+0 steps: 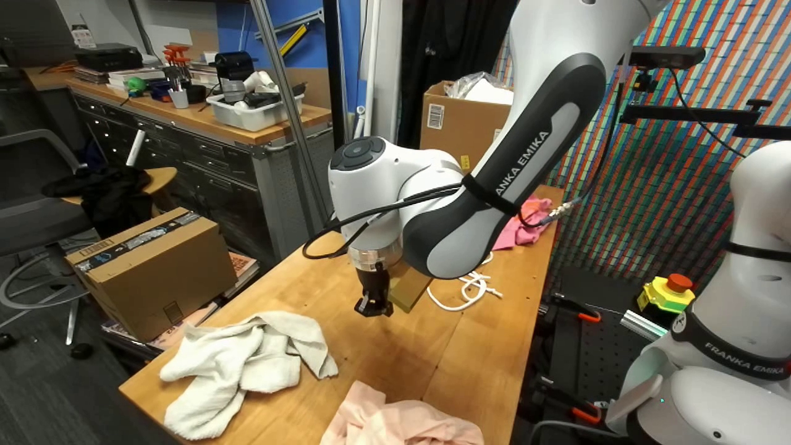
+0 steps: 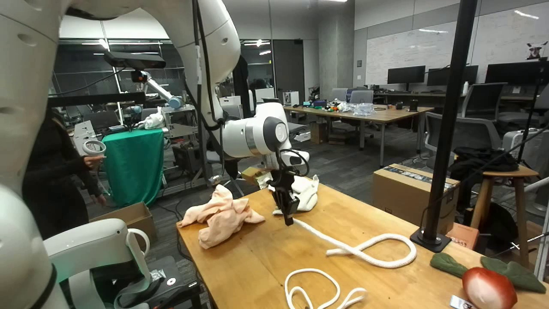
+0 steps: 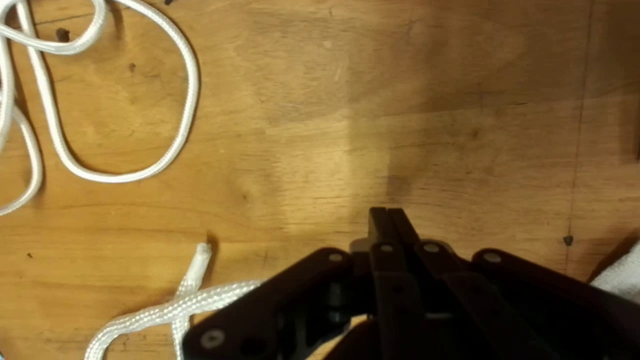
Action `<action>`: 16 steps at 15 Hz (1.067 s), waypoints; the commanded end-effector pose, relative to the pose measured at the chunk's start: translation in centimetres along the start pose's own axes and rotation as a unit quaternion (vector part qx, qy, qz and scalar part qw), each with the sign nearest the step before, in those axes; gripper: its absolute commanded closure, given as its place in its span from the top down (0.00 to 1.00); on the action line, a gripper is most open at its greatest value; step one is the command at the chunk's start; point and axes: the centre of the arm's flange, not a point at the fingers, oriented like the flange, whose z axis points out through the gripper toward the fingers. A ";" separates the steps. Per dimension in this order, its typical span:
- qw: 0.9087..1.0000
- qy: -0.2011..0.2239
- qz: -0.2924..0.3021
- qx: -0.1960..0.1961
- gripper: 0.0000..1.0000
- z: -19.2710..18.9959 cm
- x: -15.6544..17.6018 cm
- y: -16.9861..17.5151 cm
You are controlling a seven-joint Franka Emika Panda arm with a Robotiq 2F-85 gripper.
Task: Move the white towel to the left, move the yellow towel to the right, move the pink t-shirt to the right, move the peach t-shirt to the right, move the radish to the right, separate the two white ropes
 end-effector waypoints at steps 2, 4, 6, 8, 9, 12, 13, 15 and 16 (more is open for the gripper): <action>1.000 0.009 -0.005 0.004 0.32 -1.5 0.6 -1.5; 1.000 0.006 -0.012 -0.002 0.47 -2.1 0.5 -1.6; 1.000 -0.006 -0.025 -0.015 0.63 -2.8 0.3 -1.2; 0.998 -0.024 -0.048 -0.032 0.76 -4.0 -0.3 -0.6; 0.997 -0.032 -0.064 -0.036 0.84 -4.7 -0.6 -0.3; 0.991 -0.040 -0.118 -0.050 1.00 -8.0 -2.0 1.0; 0.989 -0.037 -0.133 -0.050 1.00 -9.3 -2.5 1.5; 0.986 -0.020 -0.158 -0.046 1.00 -12.1 -3.5 2.6; 0.985 -0.007 -0.167 -0.043 1.00 -13.2 -4.2 3.3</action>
